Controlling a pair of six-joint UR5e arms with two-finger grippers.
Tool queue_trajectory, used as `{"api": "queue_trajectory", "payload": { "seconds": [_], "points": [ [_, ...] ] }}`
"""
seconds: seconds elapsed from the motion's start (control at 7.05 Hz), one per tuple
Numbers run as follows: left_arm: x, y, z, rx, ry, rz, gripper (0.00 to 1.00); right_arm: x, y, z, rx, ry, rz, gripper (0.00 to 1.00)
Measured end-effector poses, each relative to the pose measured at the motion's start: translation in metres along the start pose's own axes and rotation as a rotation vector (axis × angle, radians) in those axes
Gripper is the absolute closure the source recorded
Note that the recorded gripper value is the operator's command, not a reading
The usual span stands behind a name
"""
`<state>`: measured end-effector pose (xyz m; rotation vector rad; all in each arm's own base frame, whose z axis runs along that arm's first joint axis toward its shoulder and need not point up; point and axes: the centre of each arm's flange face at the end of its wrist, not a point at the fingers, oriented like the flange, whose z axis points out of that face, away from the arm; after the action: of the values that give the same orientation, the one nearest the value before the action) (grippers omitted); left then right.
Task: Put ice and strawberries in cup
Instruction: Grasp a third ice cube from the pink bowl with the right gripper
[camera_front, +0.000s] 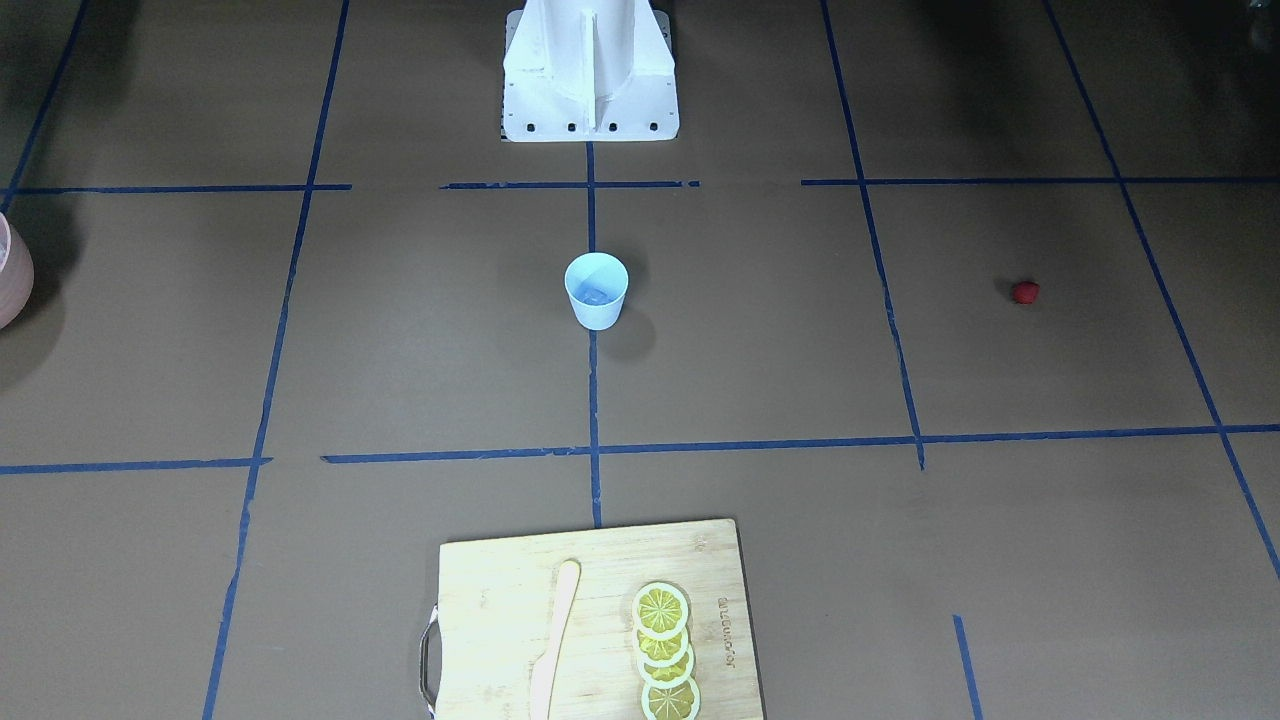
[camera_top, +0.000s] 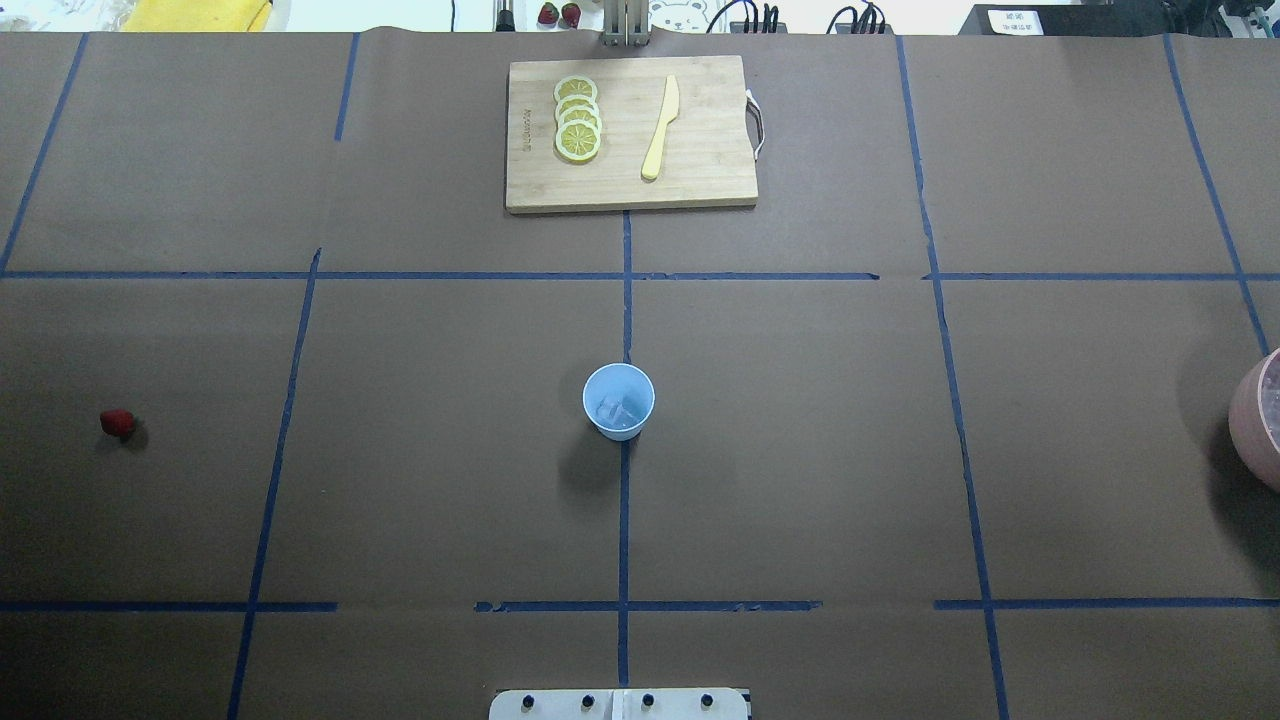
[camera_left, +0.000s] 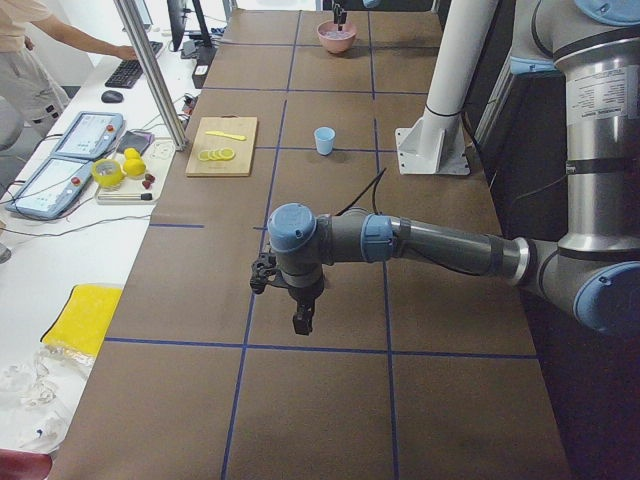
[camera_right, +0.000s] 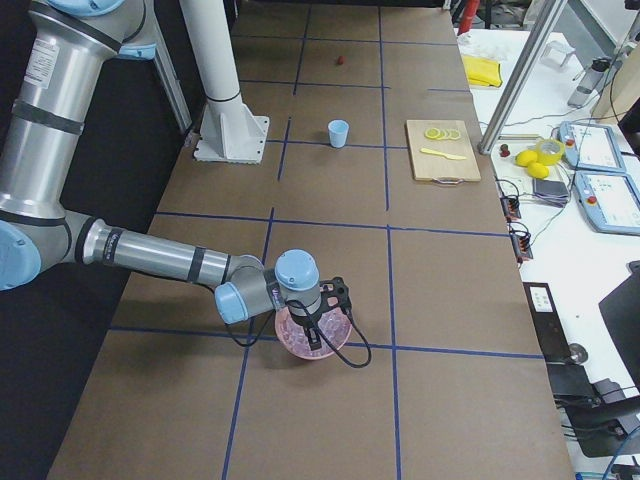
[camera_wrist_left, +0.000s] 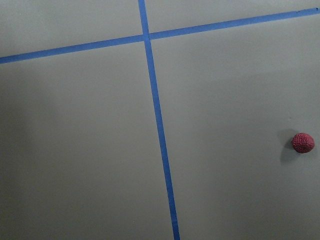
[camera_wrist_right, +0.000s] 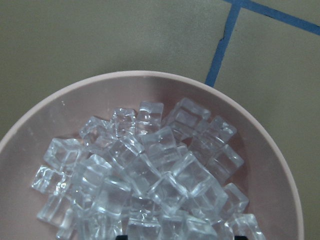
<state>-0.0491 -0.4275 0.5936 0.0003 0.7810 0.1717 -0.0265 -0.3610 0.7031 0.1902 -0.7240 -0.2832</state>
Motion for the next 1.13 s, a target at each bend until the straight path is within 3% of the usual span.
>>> {"api": "queue_trajectory", "payload": {
  "seconds": [0.14,0.28,0.57,0.71,1.13],
  "points": [
    [0.0001,0.0000,0.0000,0.000,0.000,0.000,0.00,-0.0020,-0.0007,0.0029,-0.006,0.008,-0.002,0.26],
    [0.0006,-0.0001,-0.0006,0.001,0.000,0.001,0.00,-0.0021,0.0000,0.0045,-0.008,0.011,-0.005,0.35],
    [0.0012,-0.0002,-0.0012,0.002,0.000,0.003,0.00,0.0001,0.0023,0.0073,-0.014,0.014,-0.002,0.78],
    [0.0014,-0.0002,-0.0013,0.003,0.000,0.003,0.00,0.0008,0.0029,0.0081,-0.016,0.015,-0.001,0.92],
    [0.0014,-0.0002,-0.0014,0.003,0.000,0.003,0.00,-0.0027,-0.0017,-0.0001,0.001,0.004,-0.007,0.98]
  ]
}}
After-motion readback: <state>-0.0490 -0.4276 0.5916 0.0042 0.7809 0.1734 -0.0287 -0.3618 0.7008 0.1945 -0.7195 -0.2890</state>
